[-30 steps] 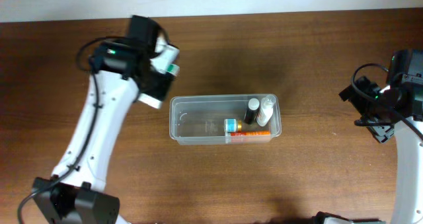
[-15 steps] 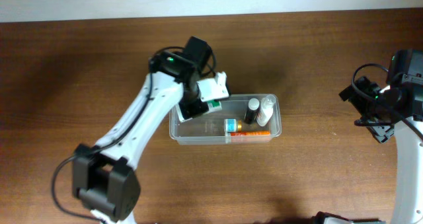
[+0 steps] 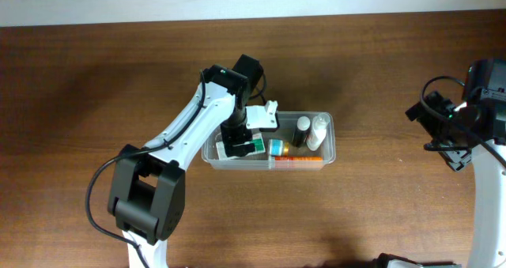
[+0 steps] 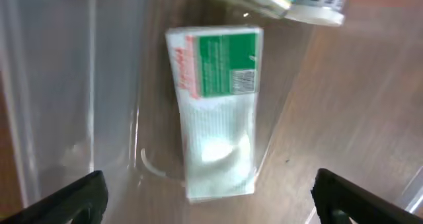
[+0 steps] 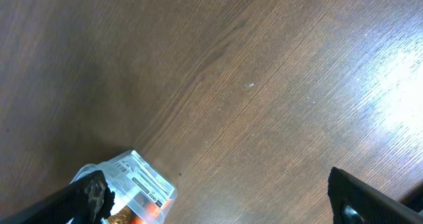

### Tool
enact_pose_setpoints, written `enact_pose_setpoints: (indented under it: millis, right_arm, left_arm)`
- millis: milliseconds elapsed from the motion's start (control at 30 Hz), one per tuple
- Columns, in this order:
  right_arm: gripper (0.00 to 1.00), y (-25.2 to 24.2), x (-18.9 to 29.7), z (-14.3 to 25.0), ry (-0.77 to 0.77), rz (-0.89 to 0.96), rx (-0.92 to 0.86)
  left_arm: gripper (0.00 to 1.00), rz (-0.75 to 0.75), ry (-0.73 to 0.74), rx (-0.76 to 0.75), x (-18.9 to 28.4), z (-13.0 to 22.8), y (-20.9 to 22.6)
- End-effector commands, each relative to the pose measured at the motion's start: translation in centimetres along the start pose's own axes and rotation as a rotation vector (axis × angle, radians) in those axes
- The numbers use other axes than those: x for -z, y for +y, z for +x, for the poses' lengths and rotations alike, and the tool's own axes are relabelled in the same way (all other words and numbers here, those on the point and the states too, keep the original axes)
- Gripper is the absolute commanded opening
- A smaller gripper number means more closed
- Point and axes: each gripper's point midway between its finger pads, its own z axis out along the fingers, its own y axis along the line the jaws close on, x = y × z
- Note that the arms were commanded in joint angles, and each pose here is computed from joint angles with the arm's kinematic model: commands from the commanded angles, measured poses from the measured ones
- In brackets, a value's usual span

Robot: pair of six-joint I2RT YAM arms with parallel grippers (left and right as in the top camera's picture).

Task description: Pack container

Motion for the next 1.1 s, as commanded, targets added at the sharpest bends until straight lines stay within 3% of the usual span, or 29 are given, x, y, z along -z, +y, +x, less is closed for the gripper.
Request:
enact_pose_setpoints:
  millis: [0, 233, 467, 667, 900, 1067]
  right_arm:
    - [0.99, 0.1, 0.6, -0.2, -0.017, -0.014, -0.011]
    - [0.98, 0.1, 0.6, -0.2, -0.017, -0.014, -0.011]
    - [0.98, 0.1, 0.6, -0.2, -0.017, -0.014, -0.011]
    - [0.98, 0.1, 0.6, -0.2, -0.017, -0.014, -0.011]
    - [0.98, 0.1, 0.6, -0.2, -0.017, -0.014, -0.011]
    - [0.98, 0.1, 0.6, -0.2, -0.017, -0.014, -0.011]
  left_arm:
    - [1.0, -0.099, -0.013, 0.155, 3.0, -0.2, 1.7]
    - [1.0, -0.278, -0.2, 0.492, 13.9, -0.2, 3.0]
    - [1.0, -0.393, -0.252, 0.666, 22.2, 5.3, -1.2]
    - [1.0, -0.333, -0.324, 0.653, 25.5, 7.7, -7.1]
    - [1.0, -0.295, -0.379, 0.653, 27.2, 9.2, -10.9]
    - [1.0, -0.327, -0.426, 0.628, 28.3, 9.3, -11.3]
